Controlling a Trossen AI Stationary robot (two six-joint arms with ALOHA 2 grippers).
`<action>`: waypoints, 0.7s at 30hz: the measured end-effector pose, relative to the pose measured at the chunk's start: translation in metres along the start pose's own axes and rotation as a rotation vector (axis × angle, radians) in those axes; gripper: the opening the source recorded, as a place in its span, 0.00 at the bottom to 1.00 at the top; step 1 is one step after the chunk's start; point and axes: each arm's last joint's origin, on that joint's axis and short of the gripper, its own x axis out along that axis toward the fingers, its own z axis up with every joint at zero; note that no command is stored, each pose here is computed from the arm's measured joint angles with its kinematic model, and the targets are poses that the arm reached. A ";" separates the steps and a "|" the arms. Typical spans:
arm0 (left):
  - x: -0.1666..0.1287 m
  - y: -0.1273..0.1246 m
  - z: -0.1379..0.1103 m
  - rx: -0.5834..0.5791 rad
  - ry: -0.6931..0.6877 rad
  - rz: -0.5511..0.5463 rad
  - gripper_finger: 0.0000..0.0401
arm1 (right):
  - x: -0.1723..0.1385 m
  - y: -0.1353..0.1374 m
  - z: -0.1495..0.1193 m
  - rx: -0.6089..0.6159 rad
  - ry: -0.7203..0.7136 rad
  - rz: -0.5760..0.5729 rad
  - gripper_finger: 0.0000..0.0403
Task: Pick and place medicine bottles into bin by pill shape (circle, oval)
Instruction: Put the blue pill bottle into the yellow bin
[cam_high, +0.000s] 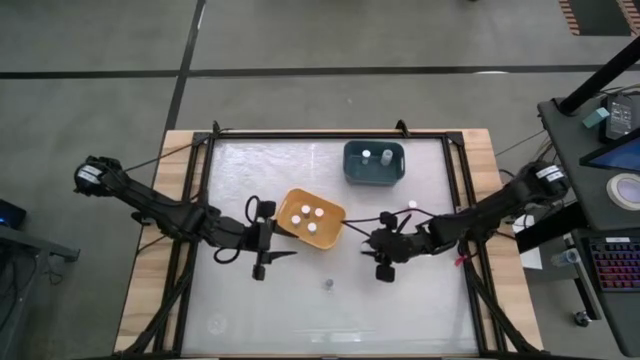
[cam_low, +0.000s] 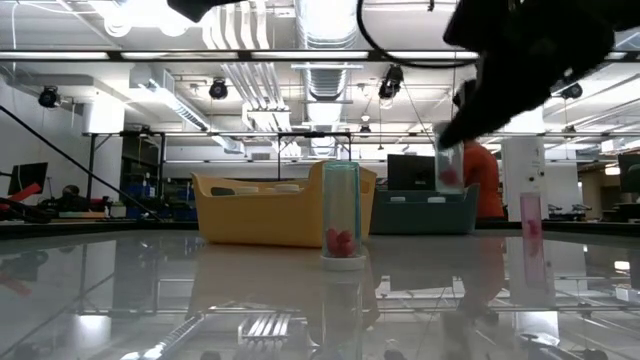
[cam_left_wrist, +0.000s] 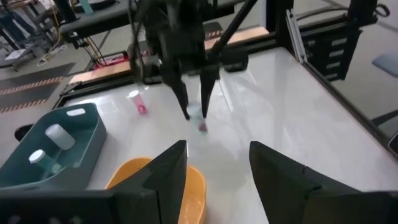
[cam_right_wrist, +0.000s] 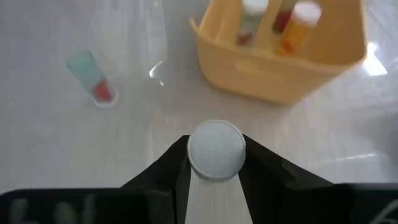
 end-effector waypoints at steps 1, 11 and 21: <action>0.000 0.000 -0.001 0.002 0.003 0.000 0.40 | -0.003 0.001 0.005 -0.001 -0.008 -0.004 0.26; -0.012 0.004 -0.003 -0.009 -0.026 0.004 0.40 | -0.006 -0.018 0.052 0.042 -0.106 -0.065 0.26; -0.018 0.007 -0.005 -0.016 -0.043 0.007 0.40 | 0.015 -0.040 0.082 0.068 -0.122 -0.126 0.26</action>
